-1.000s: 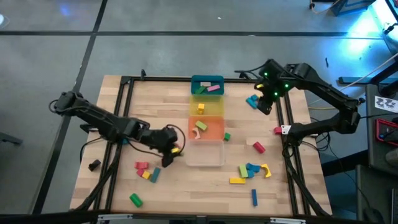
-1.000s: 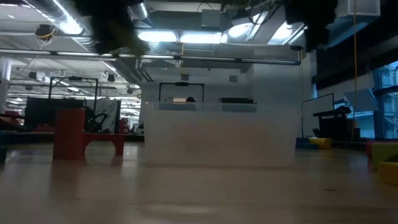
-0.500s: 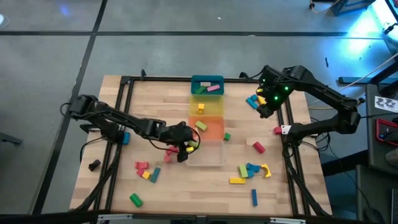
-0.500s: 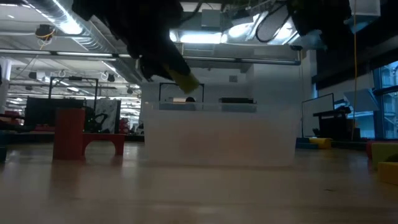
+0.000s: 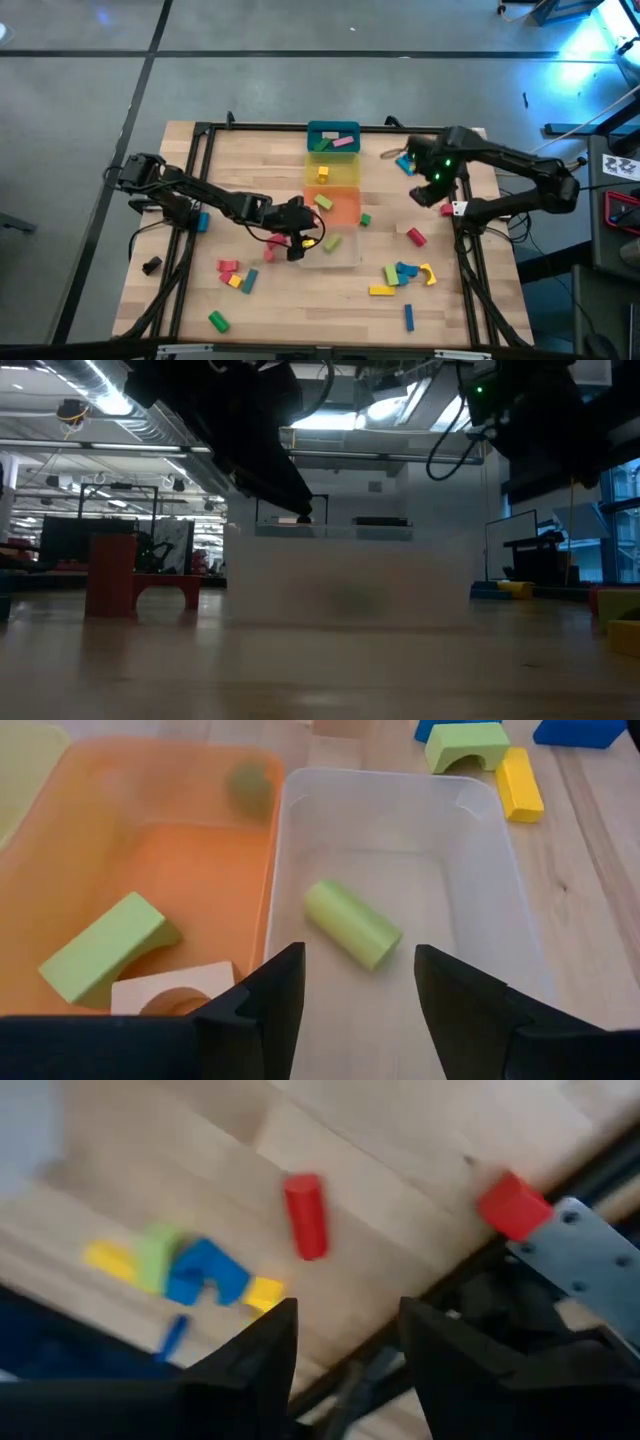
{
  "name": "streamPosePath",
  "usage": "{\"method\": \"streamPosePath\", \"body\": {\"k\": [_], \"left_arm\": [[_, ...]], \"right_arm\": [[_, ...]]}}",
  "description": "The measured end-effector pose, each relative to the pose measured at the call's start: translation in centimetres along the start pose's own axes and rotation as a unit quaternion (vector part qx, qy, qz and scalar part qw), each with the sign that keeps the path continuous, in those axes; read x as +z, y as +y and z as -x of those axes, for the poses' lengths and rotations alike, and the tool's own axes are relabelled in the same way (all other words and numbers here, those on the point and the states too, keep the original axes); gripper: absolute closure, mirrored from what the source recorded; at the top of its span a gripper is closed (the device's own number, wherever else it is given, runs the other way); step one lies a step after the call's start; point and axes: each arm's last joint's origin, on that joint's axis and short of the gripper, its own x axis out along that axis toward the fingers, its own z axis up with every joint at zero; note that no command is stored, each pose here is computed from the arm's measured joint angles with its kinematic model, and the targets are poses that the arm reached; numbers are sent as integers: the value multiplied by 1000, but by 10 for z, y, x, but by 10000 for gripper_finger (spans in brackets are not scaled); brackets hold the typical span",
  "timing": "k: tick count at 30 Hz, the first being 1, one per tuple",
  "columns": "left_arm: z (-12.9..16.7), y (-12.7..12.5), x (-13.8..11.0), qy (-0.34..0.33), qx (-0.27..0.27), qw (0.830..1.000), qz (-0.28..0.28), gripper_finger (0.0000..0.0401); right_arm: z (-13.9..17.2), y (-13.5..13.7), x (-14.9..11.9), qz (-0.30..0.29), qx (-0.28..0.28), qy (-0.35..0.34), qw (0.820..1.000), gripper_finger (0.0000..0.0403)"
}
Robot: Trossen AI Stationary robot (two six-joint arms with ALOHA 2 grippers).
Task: Sort blocks by size
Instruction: Put the red cylindrical block into the transparent bin
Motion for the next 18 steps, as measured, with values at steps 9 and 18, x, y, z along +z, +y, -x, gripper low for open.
{"method": "streamPosePath", "body": {"k": [9,18], "left_arm": [[0,1,1,-2,2,1000,-19,228],[0,1,1,-2,2,1000,-18,228]], "right_arm": [[-55,28,-10,49,-71,-50,995,228],[-102,37,-17,80,-88,-108,987,228]]}}
